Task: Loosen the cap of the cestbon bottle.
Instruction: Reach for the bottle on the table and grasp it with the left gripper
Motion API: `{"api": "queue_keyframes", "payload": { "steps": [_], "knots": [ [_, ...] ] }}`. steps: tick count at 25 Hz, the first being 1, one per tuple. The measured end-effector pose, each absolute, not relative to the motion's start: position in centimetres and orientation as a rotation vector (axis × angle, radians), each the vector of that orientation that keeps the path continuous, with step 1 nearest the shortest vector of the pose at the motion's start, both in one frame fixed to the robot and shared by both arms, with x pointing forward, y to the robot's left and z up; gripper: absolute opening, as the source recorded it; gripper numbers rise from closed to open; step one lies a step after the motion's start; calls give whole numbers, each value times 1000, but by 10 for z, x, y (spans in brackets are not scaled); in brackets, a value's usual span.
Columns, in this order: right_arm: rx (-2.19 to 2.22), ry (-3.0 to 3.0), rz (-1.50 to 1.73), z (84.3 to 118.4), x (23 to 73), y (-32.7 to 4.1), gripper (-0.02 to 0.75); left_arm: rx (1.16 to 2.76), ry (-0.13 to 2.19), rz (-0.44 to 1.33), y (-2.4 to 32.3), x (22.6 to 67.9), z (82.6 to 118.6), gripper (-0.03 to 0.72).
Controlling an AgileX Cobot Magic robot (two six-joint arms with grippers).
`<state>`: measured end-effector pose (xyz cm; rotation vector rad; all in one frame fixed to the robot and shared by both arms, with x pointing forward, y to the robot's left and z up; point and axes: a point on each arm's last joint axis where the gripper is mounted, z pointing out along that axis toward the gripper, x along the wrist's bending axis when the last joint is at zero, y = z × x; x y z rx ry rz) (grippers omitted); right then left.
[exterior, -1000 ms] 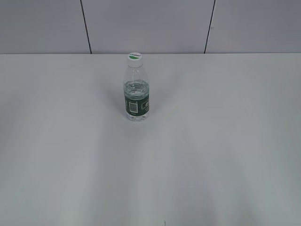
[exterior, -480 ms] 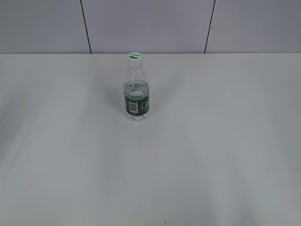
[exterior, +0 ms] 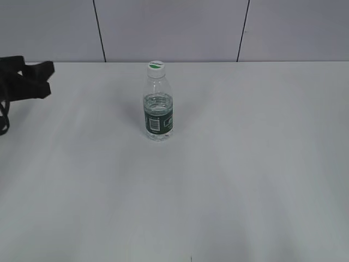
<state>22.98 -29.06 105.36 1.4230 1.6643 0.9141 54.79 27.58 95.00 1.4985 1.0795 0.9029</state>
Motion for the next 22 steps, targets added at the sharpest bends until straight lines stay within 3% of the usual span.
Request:
{"api": "queue_keyframes", "payload": {
  "steps": [14, 22],
  "knots": [
    [1423, 1664, 913, 1054, 230, -291, 534, 1700, 758, 362, 239, 608, 893, 438],
    [1422, 1662, 906, 1054, 230, -291, 534, 1696, 515, 253, 228, 624, 895, 396]
  ]
}}
